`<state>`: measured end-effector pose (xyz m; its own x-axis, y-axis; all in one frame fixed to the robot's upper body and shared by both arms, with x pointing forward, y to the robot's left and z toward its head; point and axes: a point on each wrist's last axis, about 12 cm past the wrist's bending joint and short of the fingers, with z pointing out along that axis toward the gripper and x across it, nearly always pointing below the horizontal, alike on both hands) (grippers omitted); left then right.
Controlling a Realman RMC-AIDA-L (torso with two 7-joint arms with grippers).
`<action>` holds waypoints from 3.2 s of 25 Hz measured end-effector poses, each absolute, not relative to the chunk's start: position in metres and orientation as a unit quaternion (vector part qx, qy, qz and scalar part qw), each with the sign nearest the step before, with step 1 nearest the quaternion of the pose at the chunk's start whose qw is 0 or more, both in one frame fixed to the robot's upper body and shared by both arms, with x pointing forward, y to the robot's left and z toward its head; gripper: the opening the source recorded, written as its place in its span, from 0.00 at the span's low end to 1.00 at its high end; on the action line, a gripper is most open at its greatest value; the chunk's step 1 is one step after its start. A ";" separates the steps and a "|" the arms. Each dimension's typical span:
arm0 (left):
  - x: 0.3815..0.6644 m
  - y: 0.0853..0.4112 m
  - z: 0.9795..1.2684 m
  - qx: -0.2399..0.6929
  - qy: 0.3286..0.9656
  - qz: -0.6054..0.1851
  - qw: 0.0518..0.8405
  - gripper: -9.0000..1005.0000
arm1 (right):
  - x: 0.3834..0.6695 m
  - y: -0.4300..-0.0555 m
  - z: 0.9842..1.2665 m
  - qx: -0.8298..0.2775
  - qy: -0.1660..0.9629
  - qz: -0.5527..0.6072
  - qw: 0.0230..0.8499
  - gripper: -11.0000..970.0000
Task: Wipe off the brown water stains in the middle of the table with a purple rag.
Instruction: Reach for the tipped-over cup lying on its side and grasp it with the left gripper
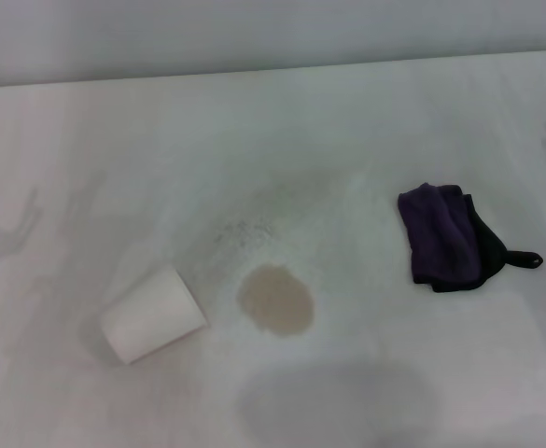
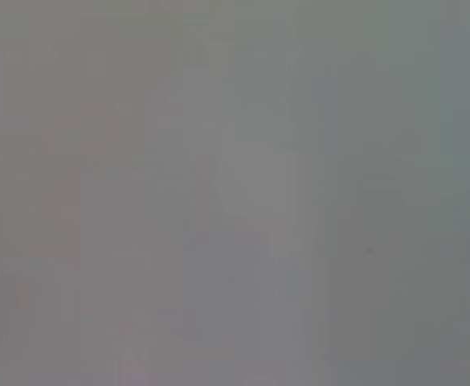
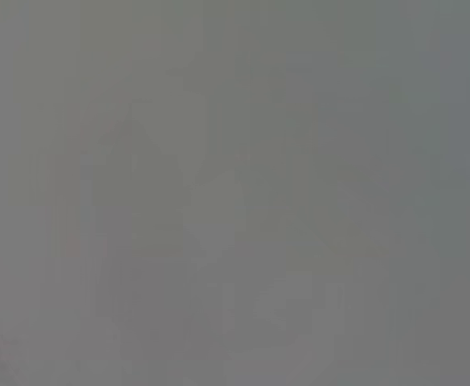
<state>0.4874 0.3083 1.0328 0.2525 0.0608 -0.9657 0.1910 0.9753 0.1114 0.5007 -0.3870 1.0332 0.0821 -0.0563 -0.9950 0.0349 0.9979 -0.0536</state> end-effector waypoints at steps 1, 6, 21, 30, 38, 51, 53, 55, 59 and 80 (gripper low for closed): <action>0.487 0.308 1.033 0.103 0.610 -0.042 0.785 0.89 | 0.501 -0.387 1.033 -0.008 0.677 -0.031 0.735 0.88; 0.488 0.308 1.033 0.103 0.610 -0.042 0.785 0.89 | 0.502 -0.387 1.033 -0.008 0.679 -0.032 0.733 0.88; 0.493 0.311 1.035 0.061 0.620 -0.103 0.775 0.89 | 0.503 -0.389 1.035 -0.010 0.676 -0.035 0.736 0.87; 0.510 0.317 1.038 0.076 0.659 -0.181 0.726 0.89 | 0.504 -0.391 1.037 -0.014 0.673 -0.038 0.739 0.87; 0.529 0.334 1.070 0.116 0.699 -0.258 0.657 0.89 | 0.508 -0.387 1.039 -0.010 0.670 -0.032 0.742 0.87; 0.542 0.357 1.153 0.238 0.796 -0.323 0.454 0.88 | 0.515 -0.373 1.045 0.005 0.645 -0.004 0.764 0.87; 0.543 0.353 1.163 0.273 0.807 -0.317 0.415 0.88 | 0.514 -0.372 1.047 0.017 0.638 0.012 0.770 0.87; 0.543 0.347 1.170 0.308 0.819 -0.310 0.373 0.88 | 0.514 -0.372 1.047 0.023 0.635 0.018 0.772 0.87; 0.549 0.340 1.178 0.343 0.843 -0.271 0.315 0.88 | 0.510 -0.369 1.049 0.042 0.620 0.041 0.783 0.87; 0.575 0.248 1.149 0.478 0.827 -0.242 0.173 0.88 | 0.495 -0.355 1.039 0.086 0.614 0.081 0.780 0.87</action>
